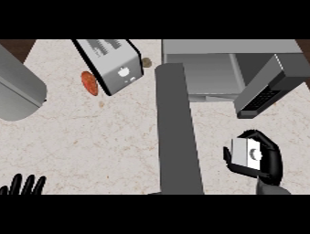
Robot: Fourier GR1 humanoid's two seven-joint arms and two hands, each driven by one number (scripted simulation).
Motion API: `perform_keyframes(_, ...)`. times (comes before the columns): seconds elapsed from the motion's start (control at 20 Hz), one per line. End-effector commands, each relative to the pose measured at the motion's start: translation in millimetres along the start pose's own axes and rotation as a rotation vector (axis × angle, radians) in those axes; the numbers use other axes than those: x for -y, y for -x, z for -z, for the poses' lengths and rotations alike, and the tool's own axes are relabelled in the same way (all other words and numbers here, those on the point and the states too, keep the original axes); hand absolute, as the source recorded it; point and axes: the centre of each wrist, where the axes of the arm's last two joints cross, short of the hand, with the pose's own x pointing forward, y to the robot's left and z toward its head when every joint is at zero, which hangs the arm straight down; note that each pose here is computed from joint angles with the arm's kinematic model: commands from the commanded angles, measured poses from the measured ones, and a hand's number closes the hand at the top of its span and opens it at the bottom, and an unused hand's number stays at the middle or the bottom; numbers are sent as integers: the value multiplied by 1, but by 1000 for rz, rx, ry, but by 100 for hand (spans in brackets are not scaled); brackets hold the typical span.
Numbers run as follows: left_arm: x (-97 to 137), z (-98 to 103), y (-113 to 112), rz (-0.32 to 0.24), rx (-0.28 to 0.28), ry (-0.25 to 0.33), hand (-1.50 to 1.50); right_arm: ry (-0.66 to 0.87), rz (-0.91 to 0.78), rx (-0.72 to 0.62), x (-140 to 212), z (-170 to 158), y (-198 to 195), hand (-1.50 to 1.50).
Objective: Pick up the milk, place it into the microwave and close the microwave
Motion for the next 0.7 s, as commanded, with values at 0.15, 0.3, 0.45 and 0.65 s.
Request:
perform_keyframes(0.15,4,-13,-8,-5,17,-29,-150,-32,228,19,-10,-18,-37,150)
perform_keyframes(0.3,-9,-17,5,11,8,-34,-150,-43,290,16,-19,18,-61,150)
perform_keyframes(0.45,3,-21,11,-4,-6,-31,-150,-50,293,19,-42,5,-65,150)
perform_keyframes(0.65,-10,-27,1,7,-1,-45,-150,-29,166,34,-43,19,-82,150)
